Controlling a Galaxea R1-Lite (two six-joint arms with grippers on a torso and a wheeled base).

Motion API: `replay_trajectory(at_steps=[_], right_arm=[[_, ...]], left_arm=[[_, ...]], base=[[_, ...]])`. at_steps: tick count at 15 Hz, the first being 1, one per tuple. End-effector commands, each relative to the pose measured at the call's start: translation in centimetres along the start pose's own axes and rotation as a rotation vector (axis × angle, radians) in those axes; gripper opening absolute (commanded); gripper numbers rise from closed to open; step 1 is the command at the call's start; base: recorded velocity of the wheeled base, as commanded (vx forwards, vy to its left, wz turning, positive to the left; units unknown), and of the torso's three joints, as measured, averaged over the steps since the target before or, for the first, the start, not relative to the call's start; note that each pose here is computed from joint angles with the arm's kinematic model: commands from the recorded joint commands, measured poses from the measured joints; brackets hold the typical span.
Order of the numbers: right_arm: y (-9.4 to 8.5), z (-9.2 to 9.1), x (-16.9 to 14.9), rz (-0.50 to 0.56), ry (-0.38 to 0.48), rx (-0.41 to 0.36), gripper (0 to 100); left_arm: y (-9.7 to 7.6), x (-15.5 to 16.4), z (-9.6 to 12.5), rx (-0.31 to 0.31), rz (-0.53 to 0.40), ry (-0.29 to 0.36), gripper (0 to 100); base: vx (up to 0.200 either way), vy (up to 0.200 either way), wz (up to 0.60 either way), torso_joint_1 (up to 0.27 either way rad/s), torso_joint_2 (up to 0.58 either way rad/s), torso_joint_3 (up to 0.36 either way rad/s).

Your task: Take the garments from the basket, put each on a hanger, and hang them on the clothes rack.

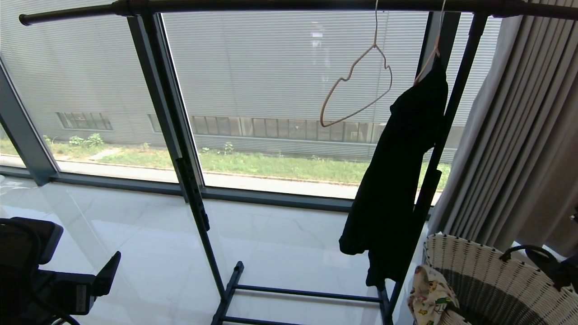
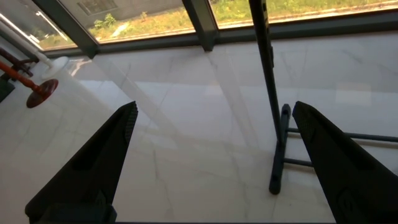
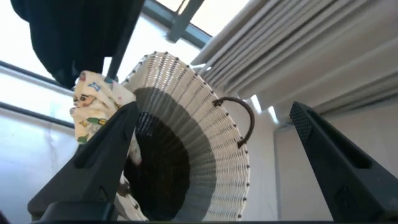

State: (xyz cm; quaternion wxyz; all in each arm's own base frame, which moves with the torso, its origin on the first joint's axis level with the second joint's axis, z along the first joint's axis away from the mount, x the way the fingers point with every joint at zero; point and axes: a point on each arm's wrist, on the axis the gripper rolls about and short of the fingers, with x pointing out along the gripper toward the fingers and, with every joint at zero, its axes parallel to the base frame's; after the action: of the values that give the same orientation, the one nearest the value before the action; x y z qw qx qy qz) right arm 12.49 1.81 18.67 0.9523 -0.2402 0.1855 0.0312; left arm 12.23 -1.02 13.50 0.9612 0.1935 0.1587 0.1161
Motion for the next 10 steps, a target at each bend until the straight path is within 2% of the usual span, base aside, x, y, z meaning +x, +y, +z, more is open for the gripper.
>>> replay_trajectory(at_steps=[1,3,8,10], right_arm=[[0.4,-0.1,0.8,0.055,0.024,-0.033,100],[0.8,-0.7,1.6,0.087,0.093,-0.071,100],[3.9,-4.5,6.2,0.260,0.424,-0.148,100],[5.4,-5.4,9.5,0.294,0.468,-0.165,100]], left_arm=[[0.0,0.0,0.1,-0.001,0.000,-0.001,100],[0.0,0.1,0.1,-0.001,0.000,-0.001,100],[0.1,0.2,0.6,-0.004,0.003,-0.015,100],[0.0,0.3,0.7,-0.001,0.002,-0.012,100]], base=[[0.200,0.000,0.00,0.002,0.00,0.002],[0.200,0.000,0.00,0.005,0.00,0.002],[0.000,0.000,0.00,0.000,0.00,0.000],[0.000,0.000,0.00,0.000,0.00,0.000]])
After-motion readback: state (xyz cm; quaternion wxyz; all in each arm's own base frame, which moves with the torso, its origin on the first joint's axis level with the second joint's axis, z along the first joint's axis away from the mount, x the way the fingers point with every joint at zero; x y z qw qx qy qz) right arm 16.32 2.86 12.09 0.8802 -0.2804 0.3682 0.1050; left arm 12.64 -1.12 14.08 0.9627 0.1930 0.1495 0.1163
